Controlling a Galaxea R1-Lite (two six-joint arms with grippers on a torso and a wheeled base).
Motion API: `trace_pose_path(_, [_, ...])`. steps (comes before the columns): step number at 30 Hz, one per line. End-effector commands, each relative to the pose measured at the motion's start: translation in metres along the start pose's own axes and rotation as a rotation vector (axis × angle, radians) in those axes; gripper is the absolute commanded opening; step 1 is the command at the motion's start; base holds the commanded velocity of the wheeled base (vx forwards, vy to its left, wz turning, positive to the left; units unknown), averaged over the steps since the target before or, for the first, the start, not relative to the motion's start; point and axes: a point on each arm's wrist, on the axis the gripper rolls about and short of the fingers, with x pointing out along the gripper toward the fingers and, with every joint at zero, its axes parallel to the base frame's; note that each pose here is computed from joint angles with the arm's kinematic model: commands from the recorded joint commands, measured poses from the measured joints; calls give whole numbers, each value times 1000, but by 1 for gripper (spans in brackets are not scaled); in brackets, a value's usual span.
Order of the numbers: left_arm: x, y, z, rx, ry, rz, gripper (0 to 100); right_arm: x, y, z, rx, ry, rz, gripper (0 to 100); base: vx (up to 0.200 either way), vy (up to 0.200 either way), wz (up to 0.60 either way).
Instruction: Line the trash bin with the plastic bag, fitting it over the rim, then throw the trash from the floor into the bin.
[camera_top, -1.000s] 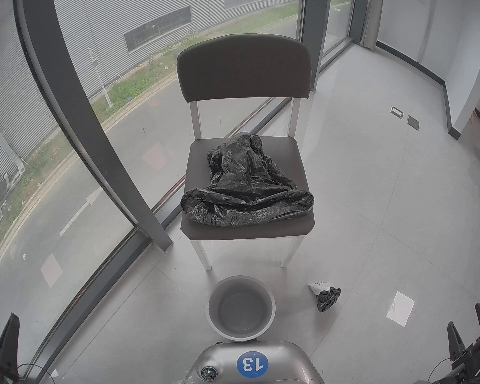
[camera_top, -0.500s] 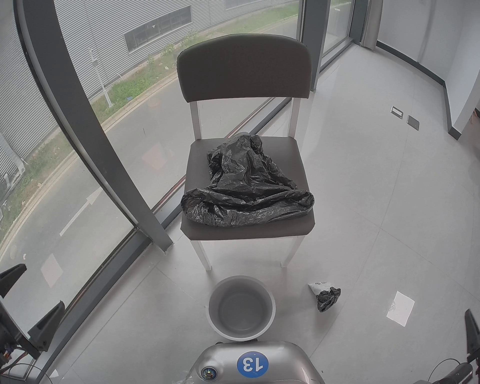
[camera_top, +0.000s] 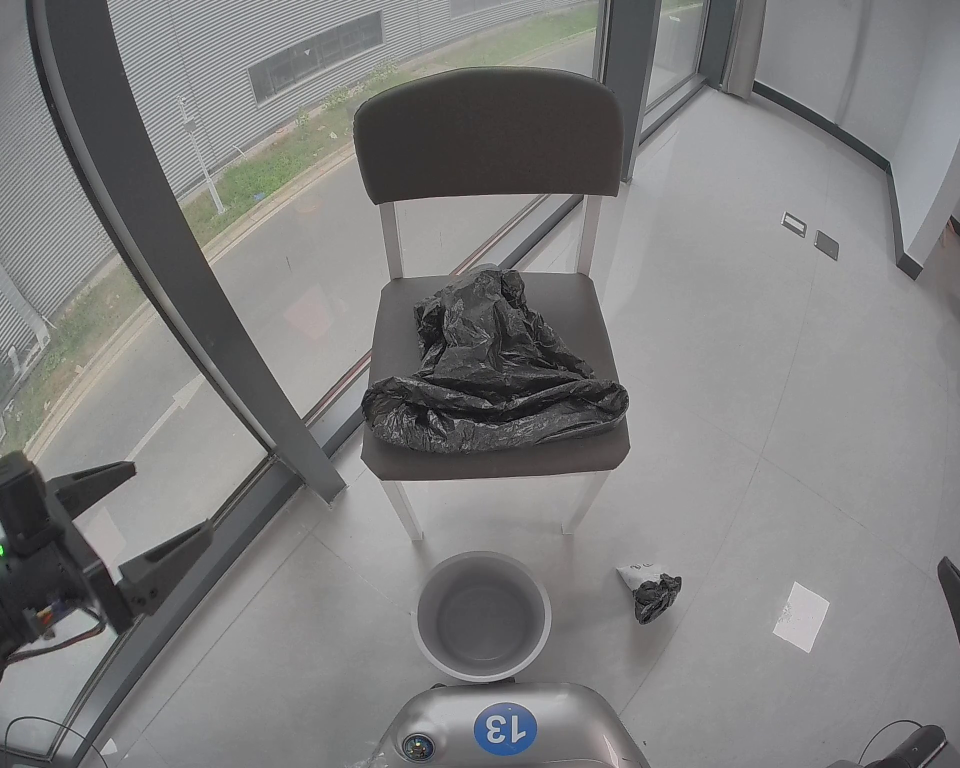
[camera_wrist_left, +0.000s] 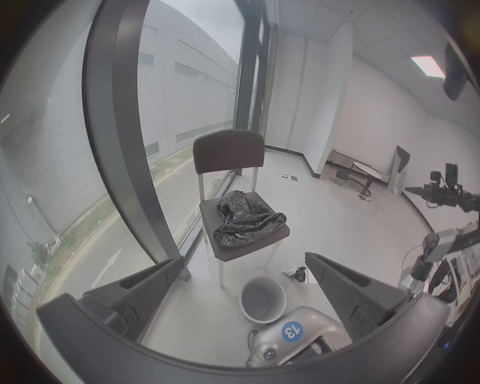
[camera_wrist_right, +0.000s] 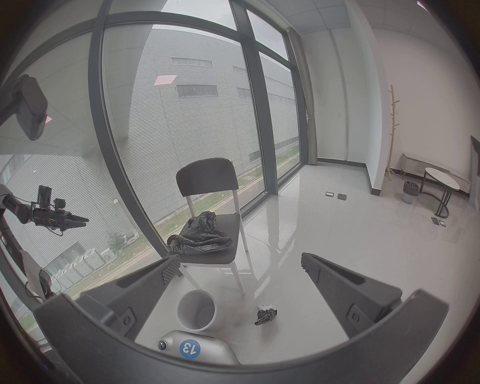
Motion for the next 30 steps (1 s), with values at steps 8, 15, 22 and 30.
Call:
trace_pose_path(8, [100,3,-20,-127,198,16,100,57,-4,2,18,263,31,100,0,0,0])
trace_pose_path(15, [118,5,-31,-160,239,18,100,69,-4,2,34,313,69,100,0,0,0])
trace_pose_path(22, [144,8,-39,-162,224,29,100,81,-5,3,37,301,70,100,0,0,0])
trace_pose_path(30, [199,13,-50,-151,170,30,100,73,-4,4,48,242,77,100,0,0,0])
